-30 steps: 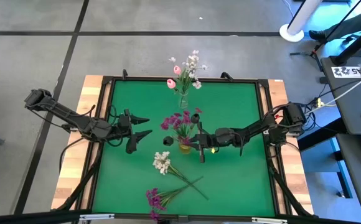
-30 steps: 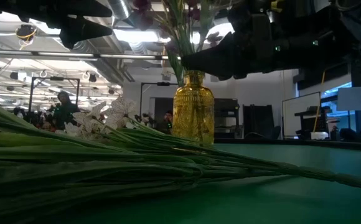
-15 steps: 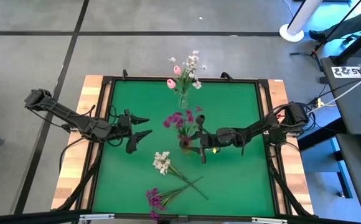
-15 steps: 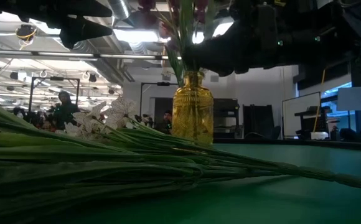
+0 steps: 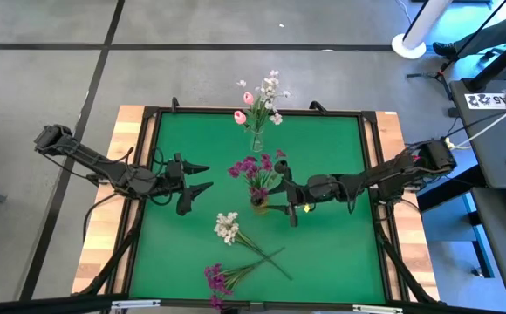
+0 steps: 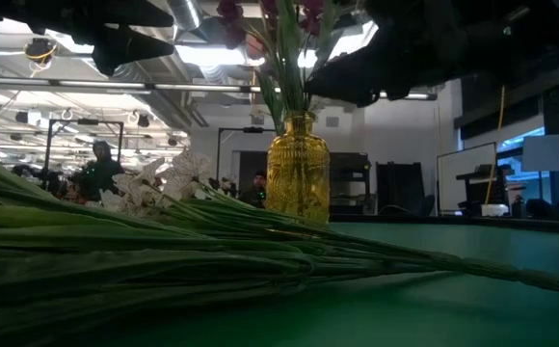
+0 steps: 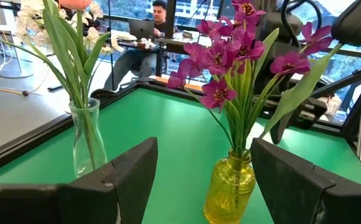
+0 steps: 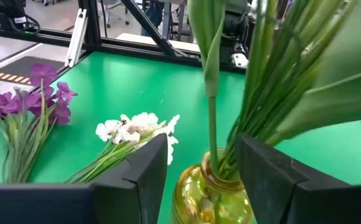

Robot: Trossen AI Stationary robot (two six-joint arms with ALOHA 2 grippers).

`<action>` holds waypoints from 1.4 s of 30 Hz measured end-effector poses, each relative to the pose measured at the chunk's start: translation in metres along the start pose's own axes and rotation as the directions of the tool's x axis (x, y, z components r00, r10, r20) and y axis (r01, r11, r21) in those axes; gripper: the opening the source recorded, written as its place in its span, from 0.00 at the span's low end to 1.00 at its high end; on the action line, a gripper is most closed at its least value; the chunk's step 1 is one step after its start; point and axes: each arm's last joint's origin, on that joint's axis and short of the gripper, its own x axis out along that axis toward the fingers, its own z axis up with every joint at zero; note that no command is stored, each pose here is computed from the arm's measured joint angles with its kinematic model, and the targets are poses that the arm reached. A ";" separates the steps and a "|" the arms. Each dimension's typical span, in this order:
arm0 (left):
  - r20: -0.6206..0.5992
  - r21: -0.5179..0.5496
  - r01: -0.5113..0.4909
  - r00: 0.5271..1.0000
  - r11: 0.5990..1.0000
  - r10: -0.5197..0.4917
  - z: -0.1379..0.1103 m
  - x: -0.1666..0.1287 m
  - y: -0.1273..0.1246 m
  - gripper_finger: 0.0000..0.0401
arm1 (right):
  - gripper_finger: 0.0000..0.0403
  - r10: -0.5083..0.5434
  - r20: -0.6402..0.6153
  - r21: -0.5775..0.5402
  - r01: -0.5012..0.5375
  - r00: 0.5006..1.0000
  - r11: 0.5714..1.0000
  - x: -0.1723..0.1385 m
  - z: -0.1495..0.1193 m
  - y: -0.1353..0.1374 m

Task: Sort flowers into vase by color
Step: Put the white flower into the transparent vase

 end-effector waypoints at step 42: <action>-0.068 -0.070 0.058 0.996 0.996 -0.063 -0.006 0.000 -0.001 0.63 | 0.47 0.043 -0.415 0.082 -0.010 0.909 0.997 0.035 0.025 0.155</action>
